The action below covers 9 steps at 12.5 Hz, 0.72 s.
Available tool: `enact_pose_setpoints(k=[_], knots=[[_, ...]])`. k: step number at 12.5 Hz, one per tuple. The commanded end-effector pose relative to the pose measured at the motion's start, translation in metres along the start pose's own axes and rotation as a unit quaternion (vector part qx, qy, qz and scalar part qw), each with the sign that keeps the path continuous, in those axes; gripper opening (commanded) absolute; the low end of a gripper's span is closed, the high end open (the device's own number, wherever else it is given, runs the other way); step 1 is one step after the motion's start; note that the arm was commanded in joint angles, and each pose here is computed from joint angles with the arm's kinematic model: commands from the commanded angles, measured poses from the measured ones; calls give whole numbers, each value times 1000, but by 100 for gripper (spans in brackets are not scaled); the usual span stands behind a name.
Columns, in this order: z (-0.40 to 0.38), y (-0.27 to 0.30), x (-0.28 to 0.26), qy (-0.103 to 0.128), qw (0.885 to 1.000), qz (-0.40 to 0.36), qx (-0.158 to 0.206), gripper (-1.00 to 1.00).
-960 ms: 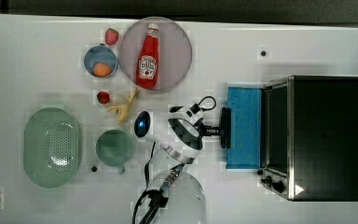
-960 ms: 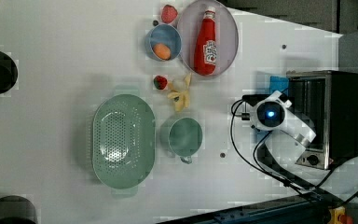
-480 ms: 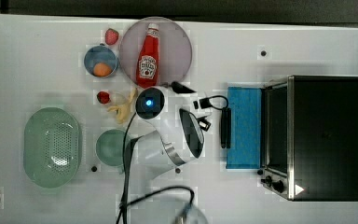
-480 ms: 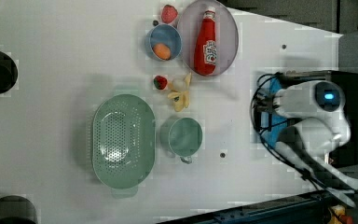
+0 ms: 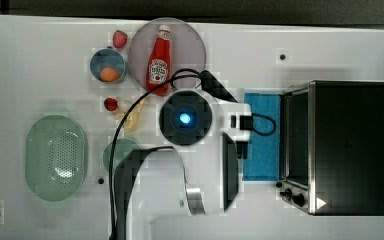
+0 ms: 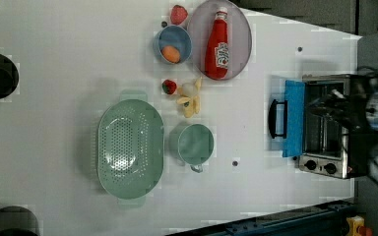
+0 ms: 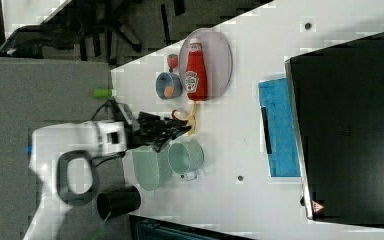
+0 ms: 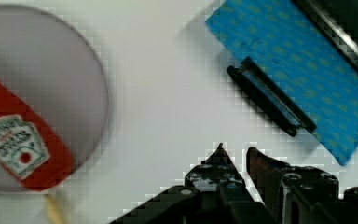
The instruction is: Flap open oven.
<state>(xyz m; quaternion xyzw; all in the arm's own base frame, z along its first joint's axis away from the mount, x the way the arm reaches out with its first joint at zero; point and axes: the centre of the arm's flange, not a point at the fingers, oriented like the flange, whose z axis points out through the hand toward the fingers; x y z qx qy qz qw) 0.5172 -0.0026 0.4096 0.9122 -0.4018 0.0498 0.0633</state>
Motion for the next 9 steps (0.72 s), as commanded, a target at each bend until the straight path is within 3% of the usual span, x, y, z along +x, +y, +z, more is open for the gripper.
enact_pose_setpoints(k=[1, 3, 5, 9], knots=[[-51, 26, 6, -28, 997, 69, 32, -65], [-85, 42, 3, -38, 995, 82, 51, -65], [-113, 54, 1, -35, 994, 85, 62, -65], [-159, 72, -2, -57, 994, 84, 35, -65]])
